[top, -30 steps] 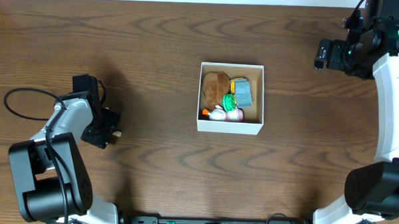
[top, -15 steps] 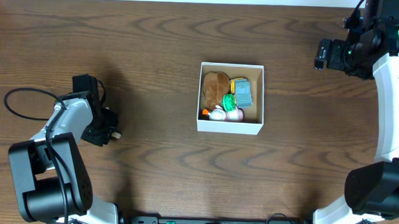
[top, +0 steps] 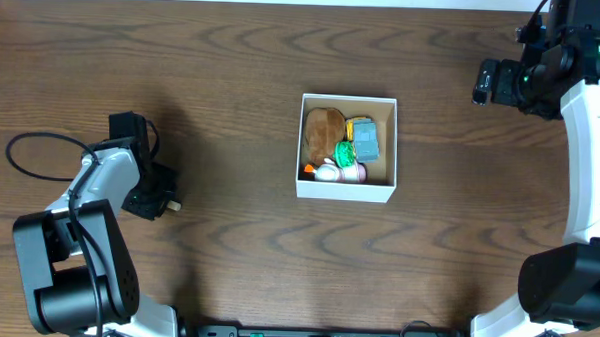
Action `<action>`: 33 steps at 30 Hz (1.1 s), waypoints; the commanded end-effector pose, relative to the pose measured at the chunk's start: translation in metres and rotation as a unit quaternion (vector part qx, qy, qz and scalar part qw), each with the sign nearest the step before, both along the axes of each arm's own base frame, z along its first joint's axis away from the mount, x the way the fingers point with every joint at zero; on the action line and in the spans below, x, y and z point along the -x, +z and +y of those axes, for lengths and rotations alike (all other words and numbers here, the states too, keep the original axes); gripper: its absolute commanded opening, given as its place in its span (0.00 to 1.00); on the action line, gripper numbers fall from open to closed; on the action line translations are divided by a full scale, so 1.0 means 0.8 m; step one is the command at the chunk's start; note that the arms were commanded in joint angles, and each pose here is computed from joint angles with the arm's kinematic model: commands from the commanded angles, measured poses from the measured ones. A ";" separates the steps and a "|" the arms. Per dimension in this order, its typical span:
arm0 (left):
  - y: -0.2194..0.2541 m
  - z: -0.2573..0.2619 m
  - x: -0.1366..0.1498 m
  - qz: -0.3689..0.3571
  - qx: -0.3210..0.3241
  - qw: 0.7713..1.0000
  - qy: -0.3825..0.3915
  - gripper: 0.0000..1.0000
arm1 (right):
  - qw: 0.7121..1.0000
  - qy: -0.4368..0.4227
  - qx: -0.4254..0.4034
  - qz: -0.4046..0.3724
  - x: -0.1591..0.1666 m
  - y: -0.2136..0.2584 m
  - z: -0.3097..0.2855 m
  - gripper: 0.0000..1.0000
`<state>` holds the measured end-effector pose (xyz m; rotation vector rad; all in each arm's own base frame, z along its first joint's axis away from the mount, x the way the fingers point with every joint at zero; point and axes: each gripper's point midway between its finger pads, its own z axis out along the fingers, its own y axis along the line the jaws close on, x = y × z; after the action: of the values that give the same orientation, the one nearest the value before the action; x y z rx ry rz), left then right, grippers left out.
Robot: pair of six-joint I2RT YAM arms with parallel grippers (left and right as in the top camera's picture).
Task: Pack container
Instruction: 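Carry the wooden disc toy with the left gripper into the box and release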
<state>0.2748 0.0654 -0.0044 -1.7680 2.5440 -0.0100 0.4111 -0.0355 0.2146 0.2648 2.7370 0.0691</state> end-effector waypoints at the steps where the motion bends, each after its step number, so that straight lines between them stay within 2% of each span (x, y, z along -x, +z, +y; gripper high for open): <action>1: 0.000 0.006 0.000 0.001 -0.009 1.000 0.002 0.08 | 1.000 0.002 0.001 -0.005 -0.001 0.004 0.000 0.99; 8: 0.042 0.004 -0.047 -0.061 -0.016 0.997 -0.048 0.06 | 1.000 0.002 0.001 -0.005 -0.002 0.004 0.000 0.99; 11: 0.081 -0.007 -0.080 -0.109 -0.033 0.987 -0.110 0.06 | 1.000 0.002 0.001 -0.005 -0.002 0.004 0.000 0.99; 14: 0.130 -0.035 -0.117 -0.165 -0.056 0.964 -0.200 0.06 | 1.000 0.002 0.001 -0.005 -0.002 0.004 0.000 0.99; 17: 0.179 -0.079 -0.148 -0.214 -0.079 0.924 -0.308 0.06 | 1.000 0.002 0.001 -0.005 -0.002 0.004 0.000 0.99; 21: 0.223 -0.158 -0.171 -0.258 -0.107 0.844 -0.458 0.06 | 1.000 0.002 0.001 -0.005 -0.002 0.005 0.000 0.99; 26: 0.240 -0.254 -0.167 -0.296 -0.109 0.764 -0.563 0.06 | 1.000 0.001 0.001 -0.005 -0.001 0.004 0.000 0.99; 29: 0.234 -0.305 -0.157 -0.299 -0.114 0.705 -0.633 0.06 | 1.000 0.001 0.001 -0.005 -0.002 0.004 0.000 0.99; 31: 0.224 -0.329 -0.150 -0.294 -0.110 0.681 -0.662 0.06 | 1.000 0.001 0.001 -0.005 -0.002 0.004 0.000 0.99; 33: 0.209 -0.345 -0.144 -0.283 -0.102 0.673 -0.675 0.06 | 1.000 0.001 0.001 -0.005 -0.002 0.004 0.000 0.99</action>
<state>0.3913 -0.1976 0.1772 0.3121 2.4661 -0.2916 0.4112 -0.0355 0.2146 0.2647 2.7367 0.0691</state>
